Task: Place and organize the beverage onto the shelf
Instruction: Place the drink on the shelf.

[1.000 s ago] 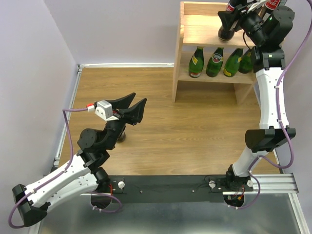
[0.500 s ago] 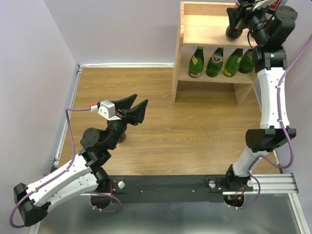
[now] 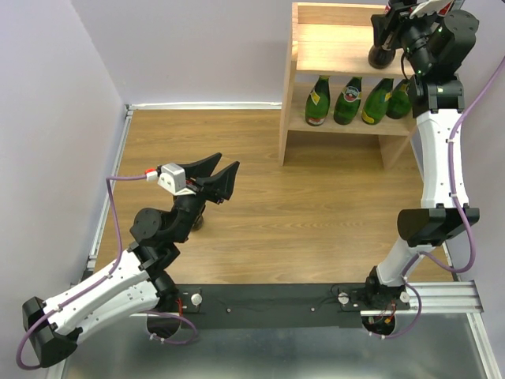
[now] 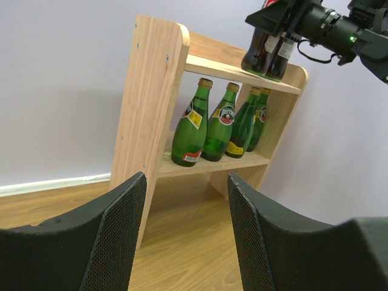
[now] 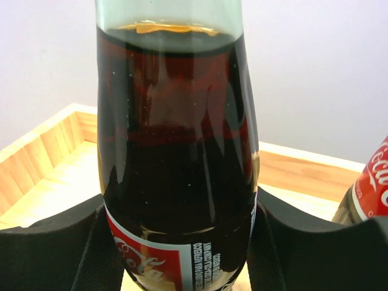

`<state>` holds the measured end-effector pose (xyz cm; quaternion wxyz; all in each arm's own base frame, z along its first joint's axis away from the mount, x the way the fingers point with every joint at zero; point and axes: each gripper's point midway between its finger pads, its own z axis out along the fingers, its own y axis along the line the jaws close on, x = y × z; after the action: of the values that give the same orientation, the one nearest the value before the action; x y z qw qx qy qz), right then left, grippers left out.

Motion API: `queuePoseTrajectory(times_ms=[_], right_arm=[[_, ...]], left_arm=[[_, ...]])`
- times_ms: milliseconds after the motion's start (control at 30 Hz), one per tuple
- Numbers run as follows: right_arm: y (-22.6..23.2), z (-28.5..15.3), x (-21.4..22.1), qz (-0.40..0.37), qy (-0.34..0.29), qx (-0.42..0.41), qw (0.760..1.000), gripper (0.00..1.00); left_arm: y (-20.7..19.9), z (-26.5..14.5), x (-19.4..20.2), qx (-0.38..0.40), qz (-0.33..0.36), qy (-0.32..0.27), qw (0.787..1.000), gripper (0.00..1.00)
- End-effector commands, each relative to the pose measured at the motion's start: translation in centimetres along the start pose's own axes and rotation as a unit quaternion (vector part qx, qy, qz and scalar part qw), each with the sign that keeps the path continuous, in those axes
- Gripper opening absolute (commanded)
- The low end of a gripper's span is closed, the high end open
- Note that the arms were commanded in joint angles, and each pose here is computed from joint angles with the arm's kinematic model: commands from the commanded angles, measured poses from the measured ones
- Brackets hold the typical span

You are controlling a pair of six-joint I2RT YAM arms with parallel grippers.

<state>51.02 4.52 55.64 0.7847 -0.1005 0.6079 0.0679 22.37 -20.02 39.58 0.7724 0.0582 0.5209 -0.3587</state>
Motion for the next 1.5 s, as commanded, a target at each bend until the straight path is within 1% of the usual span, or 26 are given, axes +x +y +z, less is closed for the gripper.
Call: queuePoseTrajectory(times_ms=[0, 33, 100, 200, 233, 300, 333, 467, 667, 1133, 1467], right_arm=[[-1.2, -0.7, -5.0, -0.019, -0.076, 0.032, 0.996, 0.30], [-1.3, -0.6, -4.9, -0.019, -0.074, 0.032, 0.997, 0.36], [-1.3, -0.6, -4.9, -0.020, -0.074, 0.033, 0.996, 0.42], [-1.4, -0.5, -4.6, -0.020, -0.071, 0.034, 0.997, 0.59], [-1.4, -0.5, -4.6, -0.020, -0.071, 0.034, 0.997, 0.69], [-1.4, -0.4, -4.5, -0.019, -0.070, 0.033, 0.997, 0.77], [-1.3, -0.4, -4.5, -0.019, -0.070, 0.032, 0.997, 0.83], [-1.5, -0.4, -4.5, -0.020, -0.071, 0.035, 0.997, 0.93], [-1.4, -0.6, -4.9, -0.019, -0.075, 0.035, 0.996, 1.00], [-1.4, -3.2, -9.7, -0.038, -0.118, 0.049, 0.991, 1.00], [-1.0, -4.9, -12.5, -0.033, -0.144, 0.050, 0.988, 1.00]], left_arm=[[-0.1, -0.2, -0.5, 0.003, -0.012, -0.013, 1.000, 0.64], [0.0, -0.2, -0.4, 0.003, -0.013, -0.012, 1.000, 0.64], [0.0, -0.3, -0.3, 0.003, -0.013, -0.012, 1.000, 0.64], [0.0, -0.4, -0.5, 0.003, -0.014, -0.014, 1.000, 0.64], [0.1, -0.4, -0.5, 0.002, -0.014, -0.015, 1.000, 0.64], [0.1, -0.5, -0.6, 0.003, -0.015, -0.017, 1.000, 0.64], [0.1, -0.5, -0.6, 0.003, -0.015, -0.016, 1.000, 0.64], [0.1, -0.6, -0.4, 0.002, -0.015, -0.015, 1.000, 0.64], [0.1, -0.5, -0.6, 0.004, -0.015, -0.017, 1.000, 0.64], [-0.1, -0.5, -0.8, 0.009, -0.017, -0.018, 1.000, 0.64], [-0.2, -0.9, -1.2, 0.013, -0.019, -0.023, 0.999, 0.64]])
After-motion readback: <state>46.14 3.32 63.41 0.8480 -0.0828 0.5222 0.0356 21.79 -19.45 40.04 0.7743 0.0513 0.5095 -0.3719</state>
